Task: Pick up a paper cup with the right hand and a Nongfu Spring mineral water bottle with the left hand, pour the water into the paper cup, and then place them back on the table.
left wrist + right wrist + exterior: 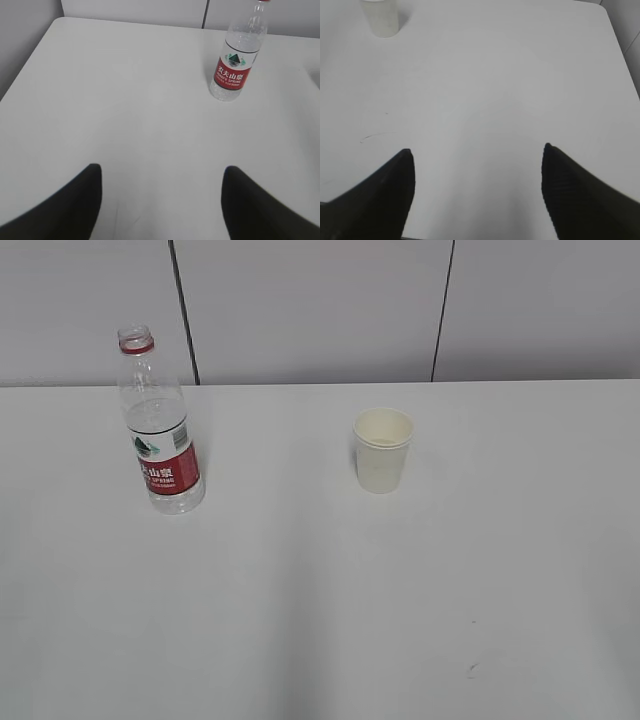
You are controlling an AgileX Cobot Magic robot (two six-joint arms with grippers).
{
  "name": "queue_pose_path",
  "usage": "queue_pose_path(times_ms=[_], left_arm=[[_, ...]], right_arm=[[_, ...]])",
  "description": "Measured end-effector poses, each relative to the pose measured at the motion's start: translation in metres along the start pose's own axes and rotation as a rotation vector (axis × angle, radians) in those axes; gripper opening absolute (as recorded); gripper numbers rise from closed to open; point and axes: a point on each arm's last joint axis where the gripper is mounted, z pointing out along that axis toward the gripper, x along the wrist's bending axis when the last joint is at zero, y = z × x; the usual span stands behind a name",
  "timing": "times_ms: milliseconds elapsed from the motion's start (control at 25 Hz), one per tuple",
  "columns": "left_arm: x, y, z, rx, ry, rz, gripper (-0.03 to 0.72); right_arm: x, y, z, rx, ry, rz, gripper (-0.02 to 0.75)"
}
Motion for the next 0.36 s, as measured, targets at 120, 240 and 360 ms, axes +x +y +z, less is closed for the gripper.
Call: queue_pose_path(times_ms=[120, 240, 360], left_arm=[[0.0000, 0.0000, 0.0000, 0.000, 0.000, 0.000, 0.448], [0.0000, 0.0000, 0.0000, 0.000, 0.000, 0.000, 0.447], [0.0000, 0.0000, 0.0000, 0.000, 0.000, 0.000, 0.447]], right_arm=[[0.0001, 0.0000, 0.0000, 0.000, 0.002, -0.001, 0.582], [0.0001, 0.0000, 0.0000, 0.000, 0.002, -0.003, 0.582], [0.0001, 0.0000, 0.0000, 0.000, 0.002, -0.003, 0.582]])
